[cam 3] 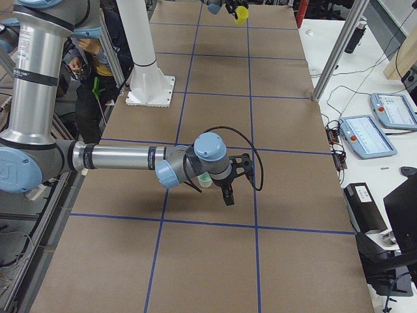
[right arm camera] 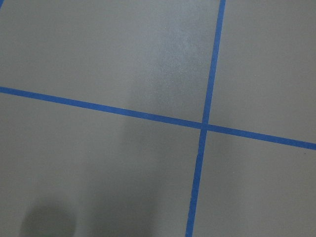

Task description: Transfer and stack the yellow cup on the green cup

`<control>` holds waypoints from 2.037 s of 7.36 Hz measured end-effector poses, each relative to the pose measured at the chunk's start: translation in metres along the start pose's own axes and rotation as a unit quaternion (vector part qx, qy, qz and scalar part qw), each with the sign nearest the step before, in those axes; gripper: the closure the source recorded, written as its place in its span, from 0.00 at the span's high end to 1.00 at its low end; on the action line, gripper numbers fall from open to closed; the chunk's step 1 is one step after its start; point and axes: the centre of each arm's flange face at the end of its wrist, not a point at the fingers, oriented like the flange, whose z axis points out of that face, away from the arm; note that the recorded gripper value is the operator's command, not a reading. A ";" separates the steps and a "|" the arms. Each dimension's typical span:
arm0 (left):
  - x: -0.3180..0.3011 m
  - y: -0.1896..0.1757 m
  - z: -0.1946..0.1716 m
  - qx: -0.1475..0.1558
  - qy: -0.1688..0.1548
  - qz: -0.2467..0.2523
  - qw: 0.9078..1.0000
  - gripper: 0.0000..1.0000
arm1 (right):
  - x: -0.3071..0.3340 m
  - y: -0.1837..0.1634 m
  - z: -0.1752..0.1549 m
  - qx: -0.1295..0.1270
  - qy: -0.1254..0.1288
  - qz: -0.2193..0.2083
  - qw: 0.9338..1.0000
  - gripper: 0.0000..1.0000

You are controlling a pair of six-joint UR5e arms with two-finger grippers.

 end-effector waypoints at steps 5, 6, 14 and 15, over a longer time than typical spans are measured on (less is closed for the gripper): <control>0.097 -0.041 0.180 0.031 0.158 0.053 0.985 0.03 | -0.088 -0.085 -0.030 0.001 -0.129 0.086 0.988 1.00; 0.104 -0.047 0.197 0.040 0.155 0.052 0.986 0.03 | -0.127 -0.108 -0.032 -0.007 -0.150 0.093 0.984 1.00; 0.128 -0.088 0.271 0.079 0.128 0.044 0.988 0.11 | -0.525 -0.163 0.017 -0.077 -0.188 0.145 0.968 1.00; 0.132 -0.088 0.273 0.080 0.130 0.044 0.987 0.11 | -0.560 -0.156 0.024 -0.083 -0.181 0.139 0.970 1.00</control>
